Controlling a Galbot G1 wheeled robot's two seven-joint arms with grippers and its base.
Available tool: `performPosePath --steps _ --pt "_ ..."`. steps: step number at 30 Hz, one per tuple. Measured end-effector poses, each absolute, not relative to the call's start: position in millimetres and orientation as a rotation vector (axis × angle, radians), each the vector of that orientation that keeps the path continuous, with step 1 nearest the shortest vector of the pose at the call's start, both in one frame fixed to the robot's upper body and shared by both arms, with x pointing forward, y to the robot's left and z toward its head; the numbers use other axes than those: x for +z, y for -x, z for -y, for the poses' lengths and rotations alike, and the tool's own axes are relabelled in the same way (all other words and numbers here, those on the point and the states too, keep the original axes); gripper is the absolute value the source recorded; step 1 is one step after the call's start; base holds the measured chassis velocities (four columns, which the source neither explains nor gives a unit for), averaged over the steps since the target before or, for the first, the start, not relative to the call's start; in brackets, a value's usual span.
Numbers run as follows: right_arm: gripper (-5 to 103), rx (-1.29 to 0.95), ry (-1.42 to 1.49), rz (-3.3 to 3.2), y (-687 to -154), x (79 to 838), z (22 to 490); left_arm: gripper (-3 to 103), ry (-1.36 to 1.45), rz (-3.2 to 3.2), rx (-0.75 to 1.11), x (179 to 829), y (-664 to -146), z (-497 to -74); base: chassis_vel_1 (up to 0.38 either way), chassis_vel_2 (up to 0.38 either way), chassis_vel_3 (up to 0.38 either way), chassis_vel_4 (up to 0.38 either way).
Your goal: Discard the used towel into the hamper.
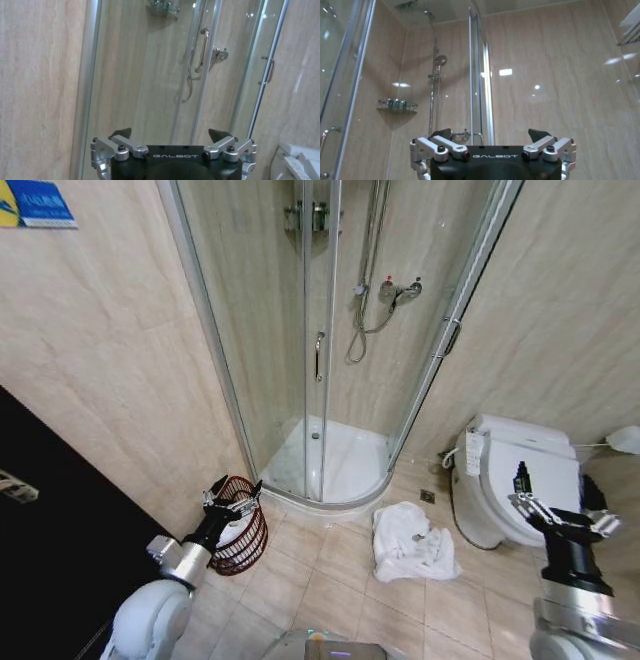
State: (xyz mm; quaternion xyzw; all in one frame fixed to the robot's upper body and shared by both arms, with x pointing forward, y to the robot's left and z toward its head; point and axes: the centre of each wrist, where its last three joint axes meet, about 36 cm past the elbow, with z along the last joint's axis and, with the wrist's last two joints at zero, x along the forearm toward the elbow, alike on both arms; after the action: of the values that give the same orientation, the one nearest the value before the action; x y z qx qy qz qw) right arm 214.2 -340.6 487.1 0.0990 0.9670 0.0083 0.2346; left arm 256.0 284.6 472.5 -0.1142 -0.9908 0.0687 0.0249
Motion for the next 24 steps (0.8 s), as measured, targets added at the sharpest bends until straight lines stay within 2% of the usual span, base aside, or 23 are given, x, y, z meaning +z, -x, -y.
performPosePath --steps 24 --pt "100 0.021 -0.266 -2.656 -214.6 485.9 342.1 100 0.353 3.064 0.213 472.5 -256.0 -284.5 -0.136 -0.133 0.131 0.131"
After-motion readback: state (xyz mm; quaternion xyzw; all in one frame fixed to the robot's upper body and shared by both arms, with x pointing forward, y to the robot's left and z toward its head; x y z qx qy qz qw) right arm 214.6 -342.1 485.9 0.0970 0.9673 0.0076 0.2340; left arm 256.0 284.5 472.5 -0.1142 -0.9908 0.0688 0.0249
